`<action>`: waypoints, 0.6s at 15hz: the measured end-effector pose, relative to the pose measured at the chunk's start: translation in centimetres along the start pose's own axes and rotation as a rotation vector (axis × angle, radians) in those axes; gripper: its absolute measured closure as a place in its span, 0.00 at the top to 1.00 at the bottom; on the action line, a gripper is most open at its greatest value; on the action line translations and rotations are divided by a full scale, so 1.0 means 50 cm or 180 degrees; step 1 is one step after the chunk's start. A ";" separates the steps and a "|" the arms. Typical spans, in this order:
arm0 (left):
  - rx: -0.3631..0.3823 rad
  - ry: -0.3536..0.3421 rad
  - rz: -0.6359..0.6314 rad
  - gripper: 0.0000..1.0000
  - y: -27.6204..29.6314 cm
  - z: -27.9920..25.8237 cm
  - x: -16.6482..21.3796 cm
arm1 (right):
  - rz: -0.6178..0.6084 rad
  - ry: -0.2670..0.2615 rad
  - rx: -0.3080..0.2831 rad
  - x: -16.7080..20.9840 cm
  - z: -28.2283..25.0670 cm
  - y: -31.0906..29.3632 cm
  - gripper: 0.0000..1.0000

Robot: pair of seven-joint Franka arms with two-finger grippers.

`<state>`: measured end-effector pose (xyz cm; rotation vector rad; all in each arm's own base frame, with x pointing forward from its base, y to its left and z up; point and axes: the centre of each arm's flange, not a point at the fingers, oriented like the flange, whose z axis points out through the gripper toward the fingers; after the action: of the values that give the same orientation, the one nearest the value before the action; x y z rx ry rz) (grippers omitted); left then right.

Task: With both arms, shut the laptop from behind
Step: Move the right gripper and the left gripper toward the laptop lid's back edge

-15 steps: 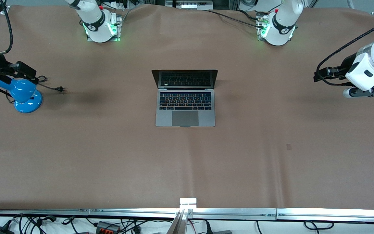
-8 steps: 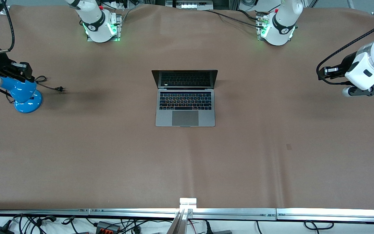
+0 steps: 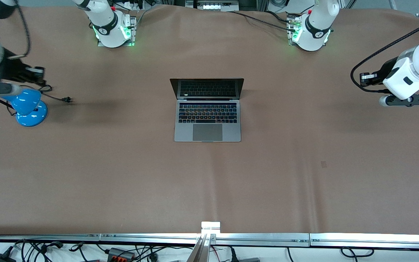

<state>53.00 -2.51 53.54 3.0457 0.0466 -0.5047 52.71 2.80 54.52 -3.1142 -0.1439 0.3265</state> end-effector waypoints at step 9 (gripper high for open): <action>-0.0715 -0.0527 0.0494 0.01 0.358 0.293 -0.064 | -0.0743 -0.0643 0.0496 -0.011 0.205 -0.356 0.01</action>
<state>45.97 -21.30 41.57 2.7516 -0.1301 -0.6859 48.45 20.47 44.93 -2.8657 -0.4551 0.6119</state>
